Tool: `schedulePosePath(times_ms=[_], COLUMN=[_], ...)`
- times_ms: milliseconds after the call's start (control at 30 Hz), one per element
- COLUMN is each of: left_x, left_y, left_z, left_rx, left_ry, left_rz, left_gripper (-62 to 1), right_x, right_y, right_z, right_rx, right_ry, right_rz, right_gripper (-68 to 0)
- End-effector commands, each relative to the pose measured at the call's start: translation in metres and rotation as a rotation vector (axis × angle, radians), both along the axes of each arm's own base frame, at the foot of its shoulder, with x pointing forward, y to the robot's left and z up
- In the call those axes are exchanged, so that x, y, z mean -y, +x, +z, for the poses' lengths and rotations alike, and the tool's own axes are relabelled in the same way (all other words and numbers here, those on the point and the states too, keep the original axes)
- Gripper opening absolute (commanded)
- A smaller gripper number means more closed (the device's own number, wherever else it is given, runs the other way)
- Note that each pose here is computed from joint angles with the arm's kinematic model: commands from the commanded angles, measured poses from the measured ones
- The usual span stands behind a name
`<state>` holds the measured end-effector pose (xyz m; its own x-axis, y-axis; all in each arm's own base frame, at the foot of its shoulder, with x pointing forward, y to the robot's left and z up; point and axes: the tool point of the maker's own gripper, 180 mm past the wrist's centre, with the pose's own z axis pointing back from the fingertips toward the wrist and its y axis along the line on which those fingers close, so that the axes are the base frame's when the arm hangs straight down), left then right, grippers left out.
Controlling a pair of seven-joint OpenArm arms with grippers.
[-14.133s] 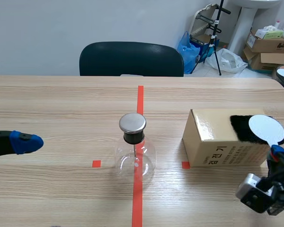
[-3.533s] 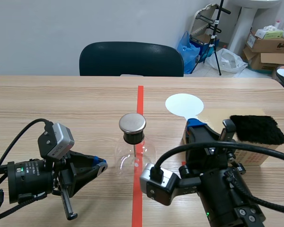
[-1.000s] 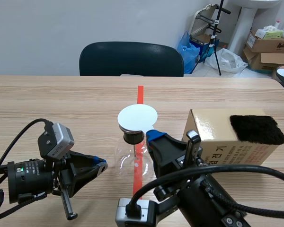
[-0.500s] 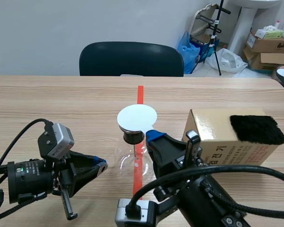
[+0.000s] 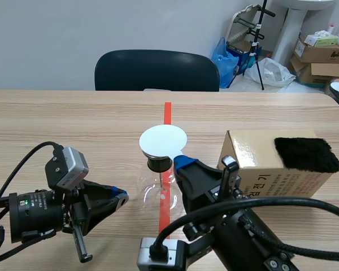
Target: Do the electroscope experiment
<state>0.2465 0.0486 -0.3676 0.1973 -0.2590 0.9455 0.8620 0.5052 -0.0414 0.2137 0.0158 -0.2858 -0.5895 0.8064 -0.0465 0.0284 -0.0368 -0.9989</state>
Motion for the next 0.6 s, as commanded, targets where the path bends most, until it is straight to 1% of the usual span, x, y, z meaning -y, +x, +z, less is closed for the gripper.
schedulePosePath(times_ms=[0,100,200,567], left_x=[0.004,0.004,0.004,0.004], left_y=[0.002,0.002,0.002,0.002], left_z=[0.008,0.008,0.008,0.008], left_rx=[0.015,0.015,0.015,0.015], left_ry=[-0.029,-0.029,-0.029,-0.029], left_rz=[0.000,0.000,0.000,0.000], left_gripper=[-57.1,-57.1,-57.1,-57.1], right_x=[0.003,0.007,0.014,0.057], right_y=[0.004,0.007,0.012,0.030], right_z=[0.006,0.007,0.007,0.010], right_rx=[0.026,0.027,0.029,0.038], right_ry=[0.003,0.004,0.006,0.017], right_rz=[-0.007,-0.036,-0.084,-0.344], right_gripper=[-66.6,-66.6,-66.6,-66.6])
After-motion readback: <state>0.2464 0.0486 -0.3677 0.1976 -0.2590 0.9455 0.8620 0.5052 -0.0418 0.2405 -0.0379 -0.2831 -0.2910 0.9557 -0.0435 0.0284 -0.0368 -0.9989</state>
